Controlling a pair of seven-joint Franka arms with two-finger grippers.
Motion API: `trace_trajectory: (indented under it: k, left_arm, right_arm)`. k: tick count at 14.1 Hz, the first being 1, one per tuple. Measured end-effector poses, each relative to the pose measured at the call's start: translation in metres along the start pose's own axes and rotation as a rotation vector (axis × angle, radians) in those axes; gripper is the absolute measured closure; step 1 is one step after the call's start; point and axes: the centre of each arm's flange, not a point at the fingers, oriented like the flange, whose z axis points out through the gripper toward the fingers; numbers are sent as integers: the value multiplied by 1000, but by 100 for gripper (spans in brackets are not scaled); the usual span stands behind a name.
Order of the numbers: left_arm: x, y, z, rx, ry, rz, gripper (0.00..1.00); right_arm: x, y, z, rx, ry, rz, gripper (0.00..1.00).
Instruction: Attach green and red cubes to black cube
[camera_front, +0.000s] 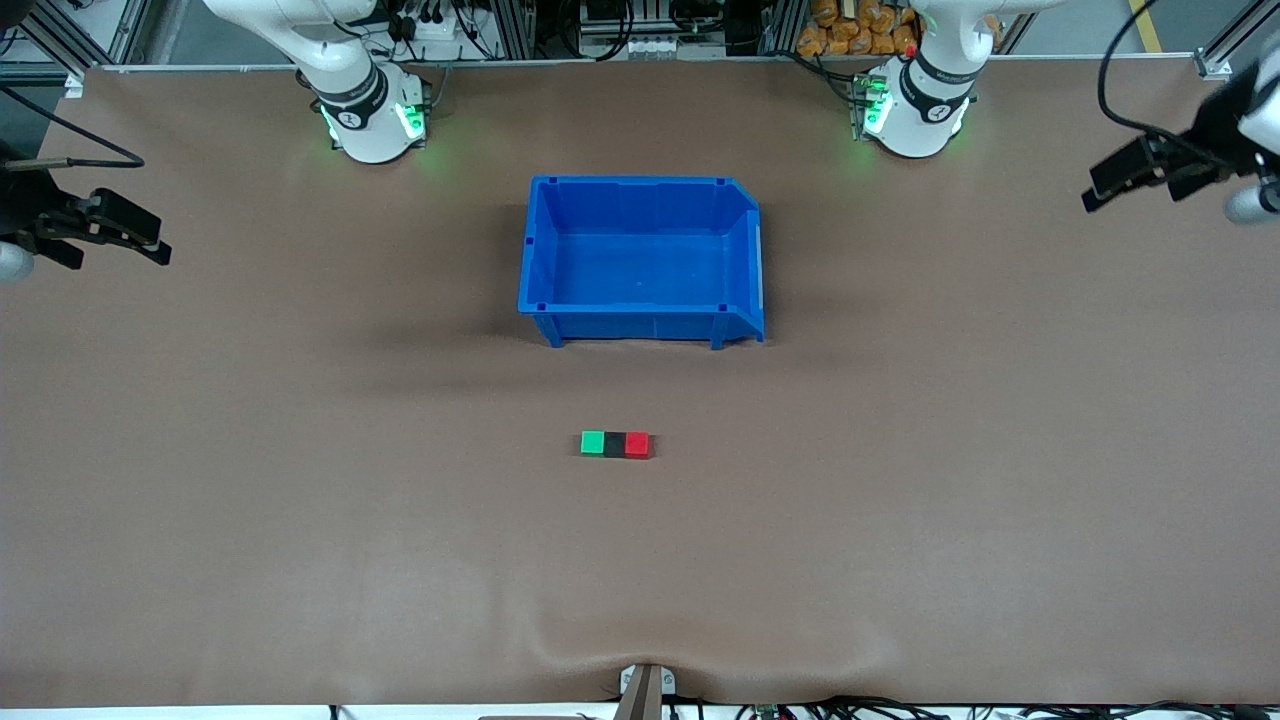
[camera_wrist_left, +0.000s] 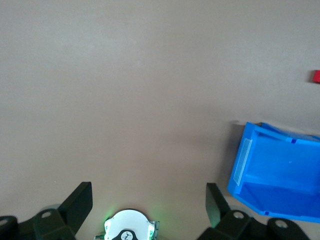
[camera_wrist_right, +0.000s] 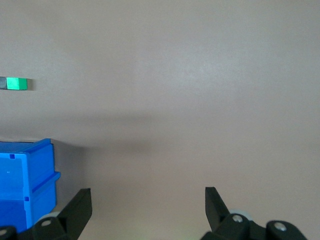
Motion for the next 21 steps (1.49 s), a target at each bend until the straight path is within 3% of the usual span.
trace_trajectory:
  k: [4,8,21]
  left_arm:
    - [-24,12,-9,38,48,31,0]
    - [-16,8,-12,38,70,24,0]
    - [0,3,-7,35,57,19,0]
  right_arm:
    - [0,0,0,0,0,0,0]
    - [0,0,0,0,0,0,0]
    - [0,0,0,0,1,1,0]
